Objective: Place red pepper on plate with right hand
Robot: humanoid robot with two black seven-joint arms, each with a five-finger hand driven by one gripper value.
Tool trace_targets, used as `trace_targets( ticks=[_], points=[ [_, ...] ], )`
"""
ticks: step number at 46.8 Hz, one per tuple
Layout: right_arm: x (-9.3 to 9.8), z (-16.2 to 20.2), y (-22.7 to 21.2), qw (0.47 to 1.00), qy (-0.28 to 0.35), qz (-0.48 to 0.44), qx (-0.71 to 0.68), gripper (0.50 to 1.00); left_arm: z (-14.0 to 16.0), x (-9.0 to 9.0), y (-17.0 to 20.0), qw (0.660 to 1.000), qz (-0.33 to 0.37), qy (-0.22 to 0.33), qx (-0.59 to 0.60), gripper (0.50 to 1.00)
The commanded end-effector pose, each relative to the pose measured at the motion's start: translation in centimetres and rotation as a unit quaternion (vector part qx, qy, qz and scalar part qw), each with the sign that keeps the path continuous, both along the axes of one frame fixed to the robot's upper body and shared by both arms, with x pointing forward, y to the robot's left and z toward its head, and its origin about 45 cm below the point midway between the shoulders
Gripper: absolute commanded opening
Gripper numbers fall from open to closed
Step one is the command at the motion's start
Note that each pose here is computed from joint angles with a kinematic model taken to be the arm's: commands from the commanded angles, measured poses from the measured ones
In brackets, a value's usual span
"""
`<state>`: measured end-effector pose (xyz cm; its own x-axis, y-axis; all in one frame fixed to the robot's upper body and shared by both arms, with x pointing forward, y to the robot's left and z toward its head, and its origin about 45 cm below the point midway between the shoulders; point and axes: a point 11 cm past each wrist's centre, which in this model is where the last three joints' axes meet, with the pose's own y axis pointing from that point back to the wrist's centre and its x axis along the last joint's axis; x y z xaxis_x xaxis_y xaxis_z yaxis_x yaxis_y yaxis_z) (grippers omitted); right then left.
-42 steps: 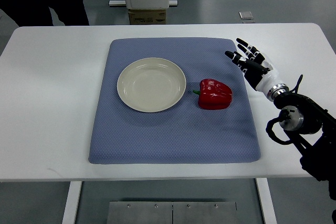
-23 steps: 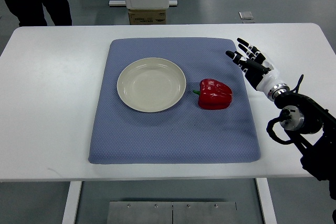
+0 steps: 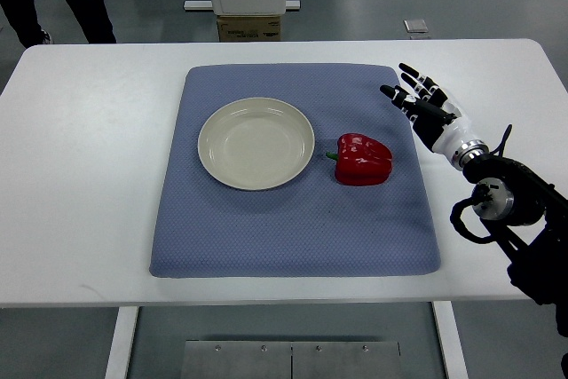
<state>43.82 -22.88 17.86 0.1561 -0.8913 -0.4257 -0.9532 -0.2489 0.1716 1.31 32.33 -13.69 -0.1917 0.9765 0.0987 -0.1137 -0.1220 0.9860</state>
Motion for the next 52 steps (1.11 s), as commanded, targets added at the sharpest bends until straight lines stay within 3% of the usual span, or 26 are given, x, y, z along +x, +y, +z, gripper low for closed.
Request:
trace_targets(
  ticks=[1, 52],
  points=[
    [0.1, 0.1, 0.0, 1.0, -0.001, -0.001, 0.0, 1.0, 0.0, 0.0, 0.0, 1.0, 0.0, 0.0, 0.0, 1.0],
    [2.0, 2.2, -1.6, 0.999, -0.02, -0.014, -0.023, 1.0, 0.0, 0.0, 0.0, 1.0, 0.0, 0.0, 0.0, 1.0]
  ],
)
